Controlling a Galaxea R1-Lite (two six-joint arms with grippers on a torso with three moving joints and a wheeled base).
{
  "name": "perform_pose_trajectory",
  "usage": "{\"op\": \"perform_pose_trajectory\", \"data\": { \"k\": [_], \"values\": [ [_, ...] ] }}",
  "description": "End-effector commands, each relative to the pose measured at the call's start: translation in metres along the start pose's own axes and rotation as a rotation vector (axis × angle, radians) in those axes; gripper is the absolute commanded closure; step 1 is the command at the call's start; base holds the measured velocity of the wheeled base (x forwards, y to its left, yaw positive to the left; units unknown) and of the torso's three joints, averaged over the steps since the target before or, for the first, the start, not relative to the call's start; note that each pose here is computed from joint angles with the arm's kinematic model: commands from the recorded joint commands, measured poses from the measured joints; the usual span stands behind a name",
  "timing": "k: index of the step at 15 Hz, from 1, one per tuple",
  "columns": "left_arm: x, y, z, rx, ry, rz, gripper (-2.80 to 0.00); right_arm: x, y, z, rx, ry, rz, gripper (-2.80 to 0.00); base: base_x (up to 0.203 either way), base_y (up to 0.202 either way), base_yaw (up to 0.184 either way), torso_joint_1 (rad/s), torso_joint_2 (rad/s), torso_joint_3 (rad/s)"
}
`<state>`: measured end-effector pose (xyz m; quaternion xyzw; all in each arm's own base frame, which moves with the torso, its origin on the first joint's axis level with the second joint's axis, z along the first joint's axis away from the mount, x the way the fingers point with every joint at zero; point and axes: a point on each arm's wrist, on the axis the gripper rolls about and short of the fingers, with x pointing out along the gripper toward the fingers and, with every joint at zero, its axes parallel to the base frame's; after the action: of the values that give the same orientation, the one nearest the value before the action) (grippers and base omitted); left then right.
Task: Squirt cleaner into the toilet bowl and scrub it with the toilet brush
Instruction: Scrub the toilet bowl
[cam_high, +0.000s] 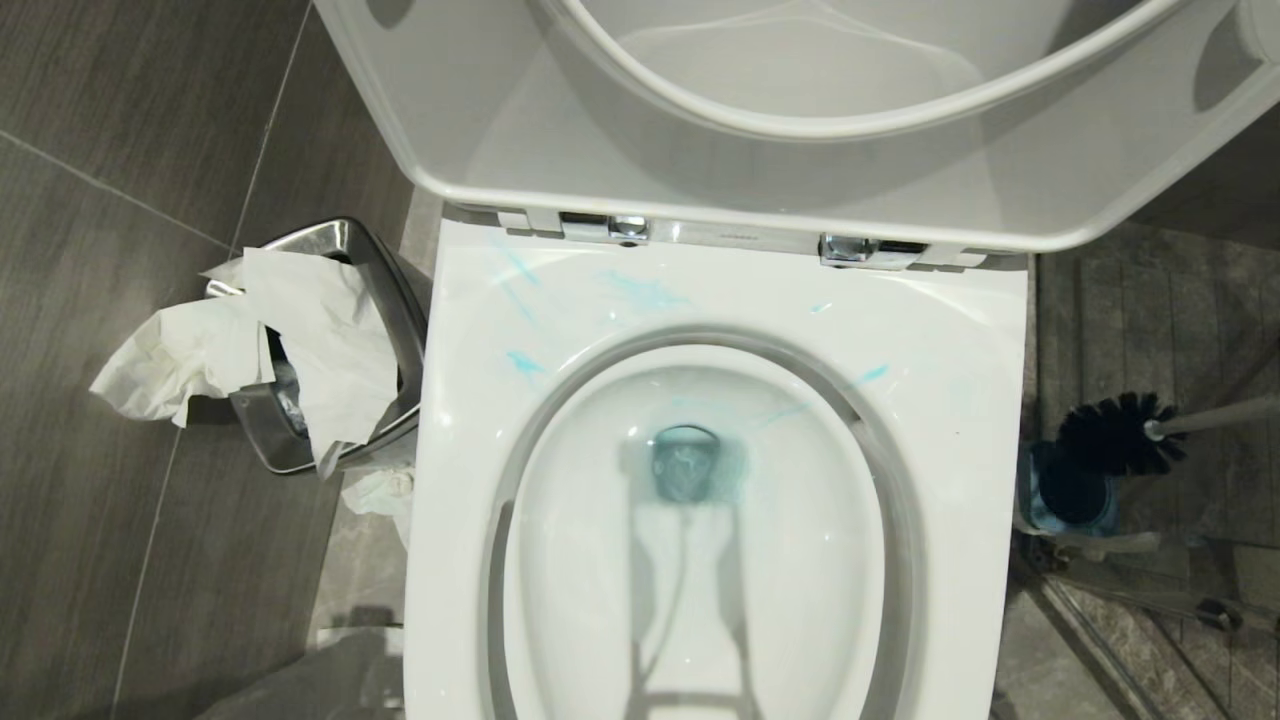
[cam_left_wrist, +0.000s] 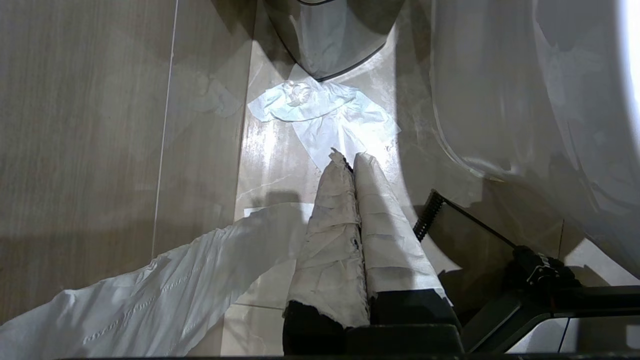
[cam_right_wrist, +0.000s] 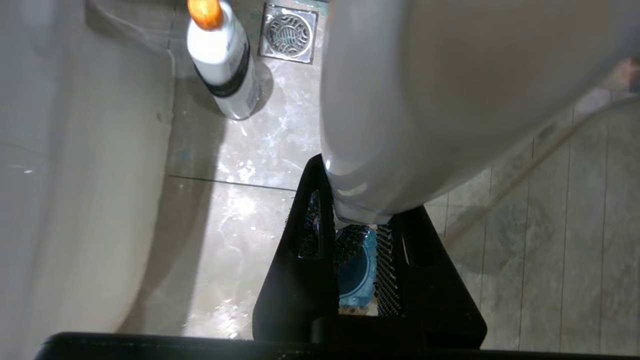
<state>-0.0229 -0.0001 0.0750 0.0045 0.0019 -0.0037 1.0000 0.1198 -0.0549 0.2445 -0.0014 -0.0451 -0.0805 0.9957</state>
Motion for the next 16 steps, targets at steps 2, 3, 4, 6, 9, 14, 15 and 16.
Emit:
{"op": "perform_pose_trajectory", "data": {
  "k": [2, 3, 4, 6, 9, 14, 15, 16],
  "values": [
    [0.0, 0.0, 0.0, 0.0, 0.002, 0.0, 0.0, -0.011, 0.005, 0.039, 0.008, 0.011, 0.005, 0.0, 0.0, 0.0, 0.0, 0.0, 0.0, 0.0],
    [0.0, 0.0, 0.0, 0.0, 0.002, 0.0, 0.0, -0.011, 0.005, 0.047, 0.008, 0.01, 0.006, 0.0, 0.0, 0.0, 0.0, 0.0, 0.0, 0.0],
    [0.0, 0.0, 0.0, 0.0, 0.002, 0.0, 0.0, -0.012, 0.006, 0.053, 0.009, 0.012, 0.007, 0.0, 0.0, 0.0, 0.0, 0.0, 0.0, 0.0],
    [0.0, 0.0, 0.0, 0.0, 0.002, 0.0, 0.0, -0.016, 0.008, 0.065, 0.014, 0.023, 0.009, 0.0, 0.0, 0.0, 0.0, 0.0, 0.0, 0.0],
    [0.0, 0.0, 0.0, 0.0, 0.002, 0.0, 0.0, -0.029, 0.013, 0.089, 0.027, 0.058, 0.017, 0.0, 0.0, 0.0, 0.0, 0.0, 0.0, 0.0],
    [0.0, 0.0, 0.0, 0.0, 0.002, 0.0, 0.0, -0.055, 0.024, 0.126, 0.024, 0.05, 0.027, 0.0, 0.0, 0.0, 0.0, 0.0, 0.0, 0.0],
    [0.0, 0.0, 0.0, 0.0, 0.002, 0.0, 0.0, -0.062, 0.026, 0.134, 0.026, 0.056, 0.032, 0.0, 0.0, 0.0, 0.0, 0.0, 0.0, 0.0],
    [0.0, 0.0, 0.0, 0.0, 0.002, 0.0, 0.0, -0.069, 0.029, 0.141, 0.028, 0.062, 0.036, 0.0, 0.0, 0.0, 0.0, 0.0, 0.0, 0.0]
  ]
}}
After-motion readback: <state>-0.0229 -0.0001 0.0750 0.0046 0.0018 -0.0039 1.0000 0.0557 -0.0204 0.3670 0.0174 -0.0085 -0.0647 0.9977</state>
